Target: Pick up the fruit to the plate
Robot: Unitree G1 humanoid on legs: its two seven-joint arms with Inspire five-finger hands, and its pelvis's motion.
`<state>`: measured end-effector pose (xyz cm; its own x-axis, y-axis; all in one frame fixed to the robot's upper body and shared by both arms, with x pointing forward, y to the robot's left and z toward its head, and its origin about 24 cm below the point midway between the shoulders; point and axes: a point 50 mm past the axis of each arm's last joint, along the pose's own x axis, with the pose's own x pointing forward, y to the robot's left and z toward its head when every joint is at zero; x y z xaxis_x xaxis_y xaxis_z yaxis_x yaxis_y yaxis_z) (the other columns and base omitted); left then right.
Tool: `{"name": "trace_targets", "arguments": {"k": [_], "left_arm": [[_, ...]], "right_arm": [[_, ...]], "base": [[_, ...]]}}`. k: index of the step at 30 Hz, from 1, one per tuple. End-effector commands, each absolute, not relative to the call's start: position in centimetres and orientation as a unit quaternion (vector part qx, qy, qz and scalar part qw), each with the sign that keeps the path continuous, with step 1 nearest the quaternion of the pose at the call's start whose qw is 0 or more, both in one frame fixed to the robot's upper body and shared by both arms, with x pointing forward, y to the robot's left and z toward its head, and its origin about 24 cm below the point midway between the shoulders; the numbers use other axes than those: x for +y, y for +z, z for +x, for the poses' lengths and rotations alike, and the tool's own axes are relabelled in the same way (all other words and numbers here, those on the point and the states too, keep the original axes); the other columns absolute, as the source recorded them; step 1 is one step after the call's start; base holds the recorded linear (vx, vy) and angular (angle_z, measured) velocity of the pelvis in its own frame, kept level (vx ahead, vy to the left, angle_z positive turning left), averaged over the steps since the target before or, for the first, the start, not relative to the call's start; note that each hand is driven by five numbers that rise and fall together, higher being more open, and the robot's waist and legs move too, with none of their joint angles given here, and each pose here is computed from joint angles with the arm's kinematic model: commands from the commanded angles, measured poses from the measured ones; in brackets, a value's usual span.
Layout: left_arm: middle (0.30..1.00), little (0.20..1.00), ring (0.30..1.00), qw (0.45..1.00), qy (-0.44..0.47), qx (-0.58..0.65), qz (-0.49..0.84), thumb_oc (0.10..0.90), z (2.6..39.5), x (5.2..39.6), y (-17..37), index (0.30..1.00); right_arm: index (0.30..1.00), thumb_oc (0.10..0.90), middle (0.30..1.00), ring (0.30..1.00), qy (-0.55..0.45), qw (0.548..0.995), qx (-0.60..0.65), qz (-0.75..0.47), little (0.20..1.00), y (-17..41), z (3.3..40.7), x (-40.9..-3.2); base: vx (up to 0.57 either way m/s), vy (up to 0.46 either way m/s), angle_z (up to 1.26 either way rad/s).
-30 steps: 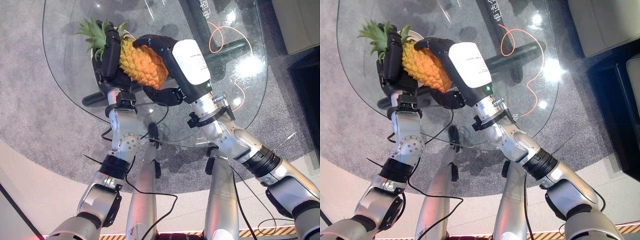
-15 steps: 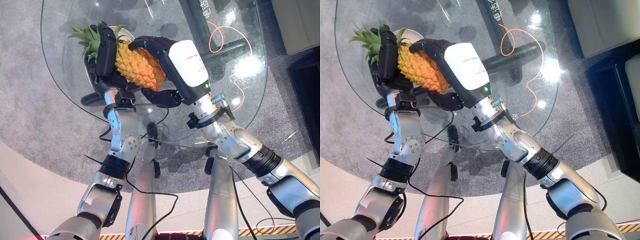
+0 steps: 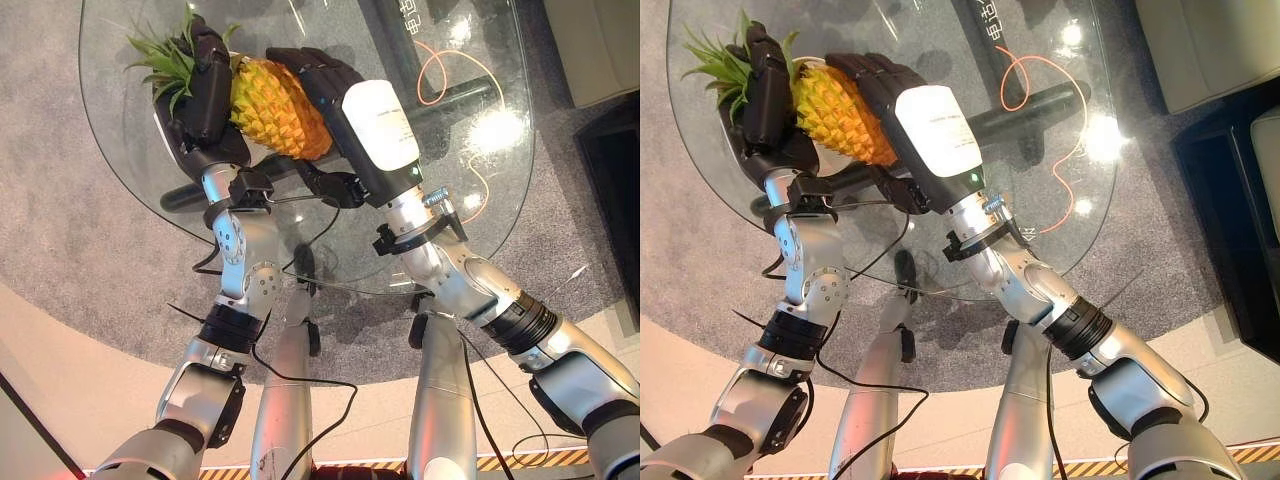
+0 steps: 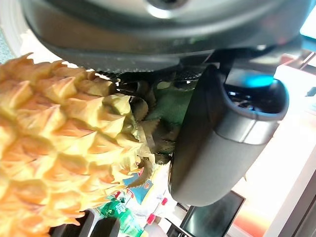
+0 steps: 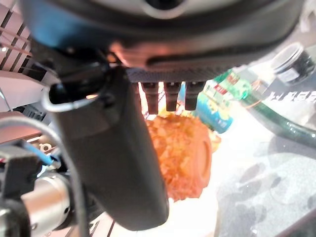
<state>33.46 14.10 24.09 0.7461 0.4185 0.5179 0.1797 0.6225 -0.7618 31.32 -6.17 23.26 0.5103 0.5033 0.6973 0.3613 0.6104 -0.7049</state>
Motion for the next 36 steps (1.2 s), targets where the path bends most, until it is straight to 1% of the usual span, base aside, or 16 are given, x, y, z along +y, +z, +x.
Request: {"name": "trace_targets", "arguments": {"k": [1, 5, 11, 25, 31, 36], "left_arm": [[0.3, 0.2, 0.3, 0.75, 0.02, -0.52, -0.408, 0.1, 30.2, 14.5, 31.1, 0.3], [0.3, 0.2, 0.3, 0.749, 0.04, -0.526, -0.401, 0.1, 30.0, 14.8, 31.0, 0.3], [0.3, 0.2, 0.3, 0.738, 0.103, -0.54, -0.391, 0.1, 29.8, 15.4, 30.9, 0.3], [0.3, 0.2, 0.3, 0.716, 0.206, -0.562, -0.361, 0.1, 29.9, 16.5, 31.4, 0.3], [0.3, 0.2, 0.3, 0.713, 0.241, -0.573, -0.324, 0.1, 30.2, 16.8, 31.8, 0.3], [0.3, 0.2, 0.3, 0.706, 0.281, -0.577, -0.298, 0.1, 30.6, 17.7, 31.8, 0.3]], "right_arm": [[0.9, 0.8, 0.9, 0.9, 0.031, 0.712, -0.61, -0.345, 0.9, 28.4, 28.4, -4.5], [0.9, 0.8, 0.9, 0.9, 0.037, 0.712, -0.609, -0.348, 0.9, 28.3, 28.4, -4.4], [0.9, 0.8, 0.9, 0.9, 0.04, 0.712, -0.609, -0.348, 0.9, 28.2, 28.4, -4.4], [0.9, 0.8, 0.9, 0.9, 0.024, 0.718, -0.604, -0.345, 0.9, 28.5, 29.0, -4.9], [0.9, 0.8, 0.9, 0.9, -0.022, 0.74, -0.58, -0.341, 0.9, 28.2, 30.2, -6.2], [0.9, 0.8, 0.9, 0.9, -0.086, 0.77, -0.543, -0.324, 0.9, 27.5, 31.6, -8.6]], "base": [[0.0, 0.0, 0.0], [0.0, 0.0, 0.0], [0.0, 0.0, 0.0], [0.0, 0.0, 0.0], [0.0, 0.0, 0.0], [0.0, 0.031, -0.01]]}}
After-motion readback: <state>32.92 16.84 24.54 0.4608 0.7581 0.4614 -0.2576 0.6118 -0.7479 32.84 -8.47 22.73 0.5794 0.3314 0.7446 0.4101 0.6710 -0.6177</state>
